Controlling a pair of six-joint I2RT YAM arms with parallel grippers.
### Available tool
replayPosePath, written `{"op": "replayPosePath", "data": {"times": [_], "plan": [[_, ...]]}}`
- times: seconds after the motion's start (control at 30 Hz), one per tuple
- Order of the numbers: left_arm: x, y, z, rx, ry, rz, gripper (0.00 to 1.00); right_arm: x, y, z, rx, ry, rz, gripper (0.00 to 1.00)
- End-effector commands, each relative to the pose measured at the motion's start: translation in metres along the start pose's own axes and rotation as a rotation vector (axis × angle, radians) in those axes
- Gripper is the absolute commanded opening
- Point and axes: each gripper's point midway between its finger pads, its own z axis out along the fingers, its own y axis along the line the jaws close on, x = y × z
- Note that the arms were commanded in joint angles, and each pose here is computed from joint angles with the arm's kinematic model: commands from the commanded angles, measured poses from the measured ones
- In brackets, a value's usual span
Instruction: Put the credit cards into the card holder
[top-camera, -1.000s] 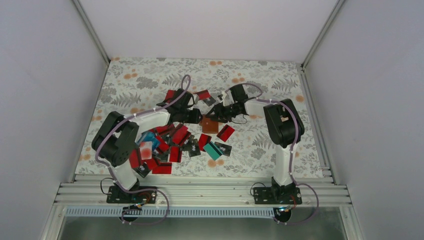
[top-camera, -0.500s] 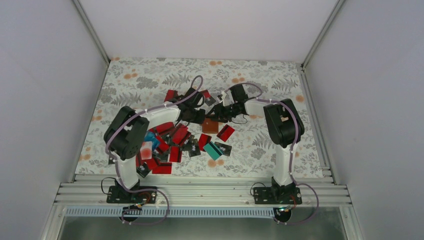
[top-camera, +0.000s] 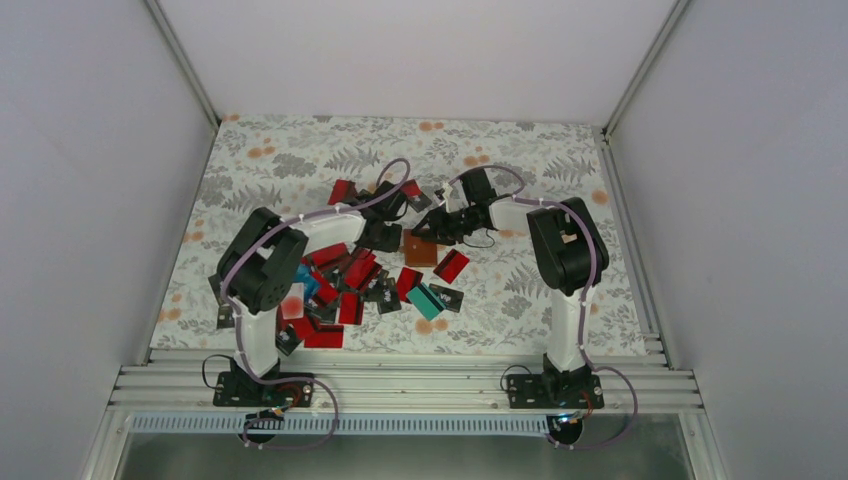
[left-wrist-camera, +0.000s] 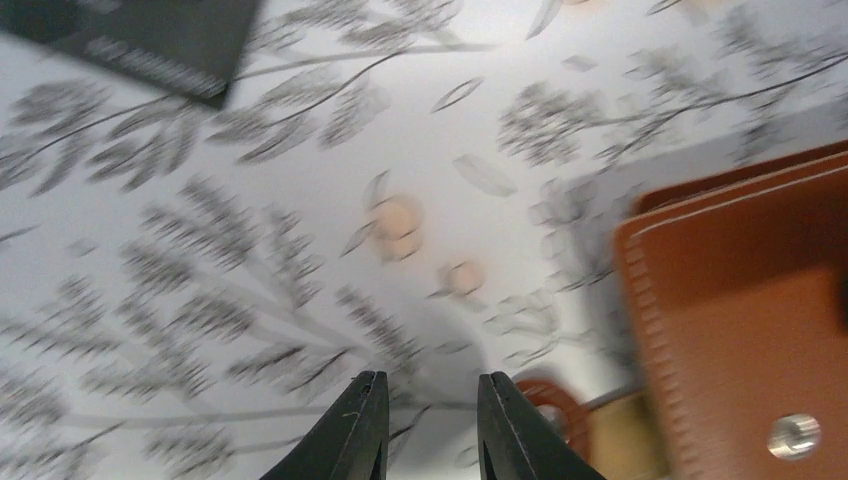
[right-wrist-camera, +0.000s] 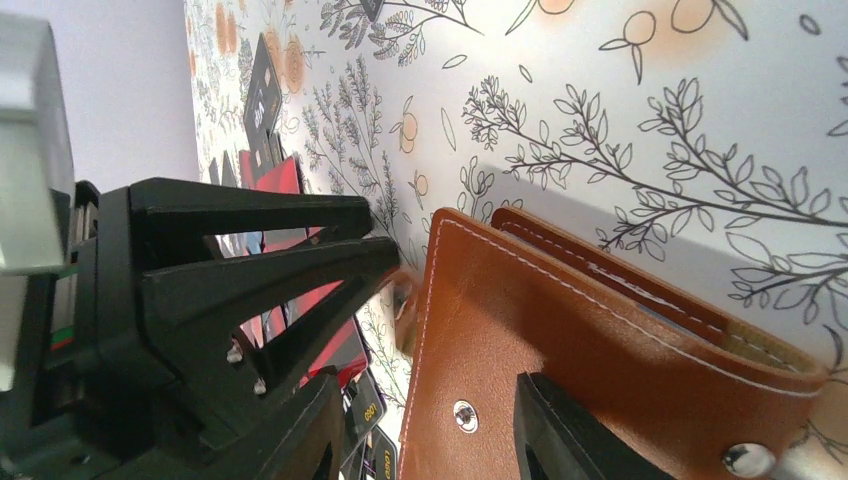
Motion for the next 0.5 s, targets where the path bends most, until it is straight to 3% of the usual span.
{"op": "replayPosePath", "data": {"times": [0.0, 0.23, 0.47], "plan": [[0.018, 0.040, -0.021, -0.174, 0.012, -0.031, 0.25, 0.007, -0.032, 0.006, 0.106, 0.013, 0.051, 0.46], [0.004, 0.031, -0.069, -0.114, -0.074, -0.089, 0.25, 0.006, -0.032, 0.005, 0.110, 0.012, 0.050, 0.45], [-0.018, -0.017, -0.076, -0.035, -0.096, 0.027, 0.26, 0.003, -0.034, 0.003, 0.136, -0.005, 0.043, 0.45]]}}
